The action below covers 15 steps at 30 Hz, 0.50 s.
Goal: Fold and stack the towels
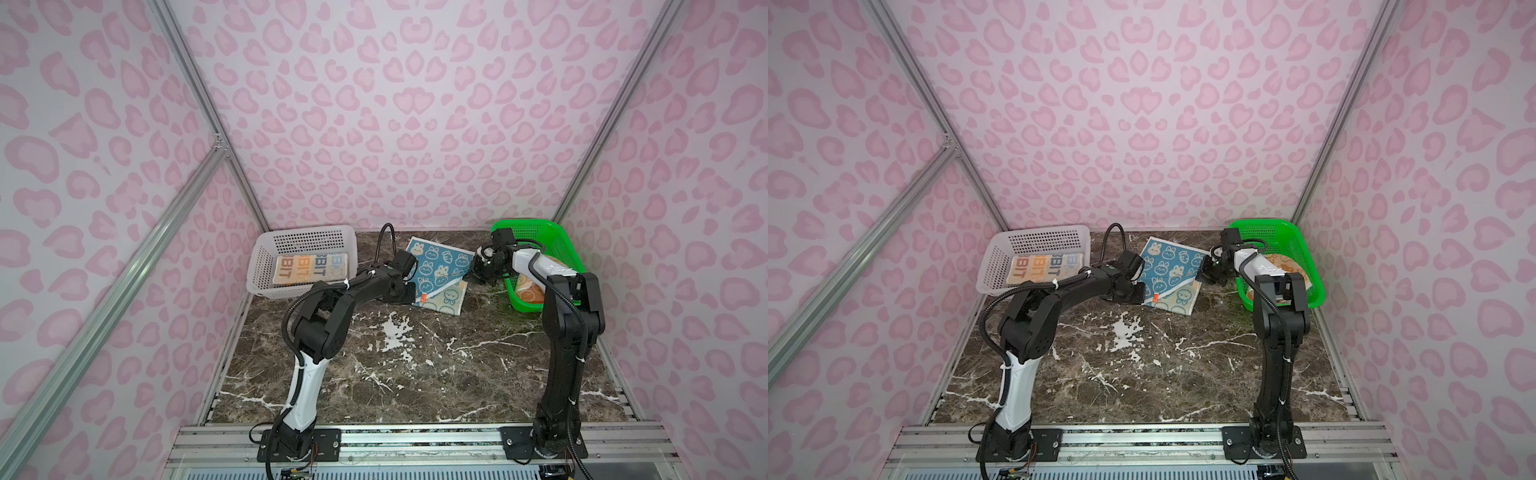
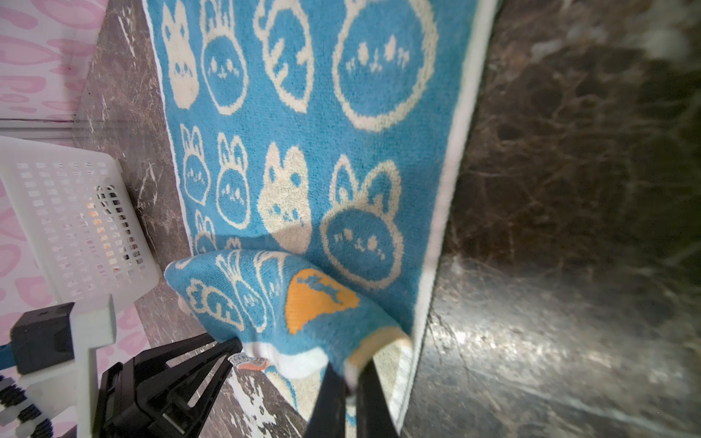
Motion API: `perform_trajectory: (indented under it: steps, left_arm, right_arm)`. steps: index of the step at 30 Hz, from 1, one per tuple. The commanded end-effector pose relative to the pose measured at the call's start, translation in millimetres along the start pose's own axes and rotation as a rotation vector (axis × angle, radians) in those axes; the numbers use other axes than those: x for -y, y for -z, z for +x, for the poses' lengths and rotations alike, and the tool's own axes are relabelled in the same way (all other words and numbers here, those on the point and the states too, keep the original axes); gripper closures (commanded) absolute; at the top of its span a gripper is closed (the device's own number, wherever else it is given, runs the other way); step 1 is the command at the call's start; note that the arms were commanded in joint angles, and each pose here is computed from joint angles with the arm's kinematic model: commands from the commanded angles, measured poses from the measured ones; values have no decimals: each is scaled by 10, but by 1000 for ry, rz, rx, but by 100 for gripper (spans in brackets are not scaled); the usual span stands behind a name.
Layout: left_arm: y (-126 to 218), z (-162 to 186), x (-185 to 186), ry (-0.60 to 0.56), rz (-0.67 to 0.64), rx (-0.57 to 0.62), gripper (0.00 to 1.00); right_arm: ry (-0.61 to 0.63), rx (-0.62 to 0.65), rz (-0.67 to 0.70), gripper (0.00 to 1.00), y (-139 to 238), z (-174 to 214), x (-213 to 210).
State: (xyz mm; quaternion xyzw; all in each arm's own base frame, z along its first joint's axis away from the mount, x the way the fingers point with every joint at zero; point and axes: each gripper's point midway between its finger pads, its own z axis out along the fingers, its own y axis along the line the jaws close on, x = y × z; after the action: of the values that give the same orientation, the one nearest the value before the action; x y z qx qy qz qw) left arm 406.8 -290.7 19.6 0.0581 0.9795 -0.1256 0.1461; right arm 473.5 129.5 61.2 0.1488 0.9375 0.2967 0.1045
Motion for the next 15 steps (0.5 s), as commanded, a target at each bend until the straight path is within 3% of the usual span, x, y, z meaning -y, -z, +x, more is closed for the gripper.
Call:
perform_trajectory:
  steps: [1,7,15]
  left_arm:
    - [-103,321,-107,-35,-64,-111,74]
    - [-83,507,-175,-60,-94,-142,85]
    - [93,594,-152,-53,-57,-139,81]
  right_arm:
    - [11,-1,-8,100,-10,18,-14]
    - [20,-1,-4,100,9,50,-31]
    - [27,-5,2,100,25,106,-33]
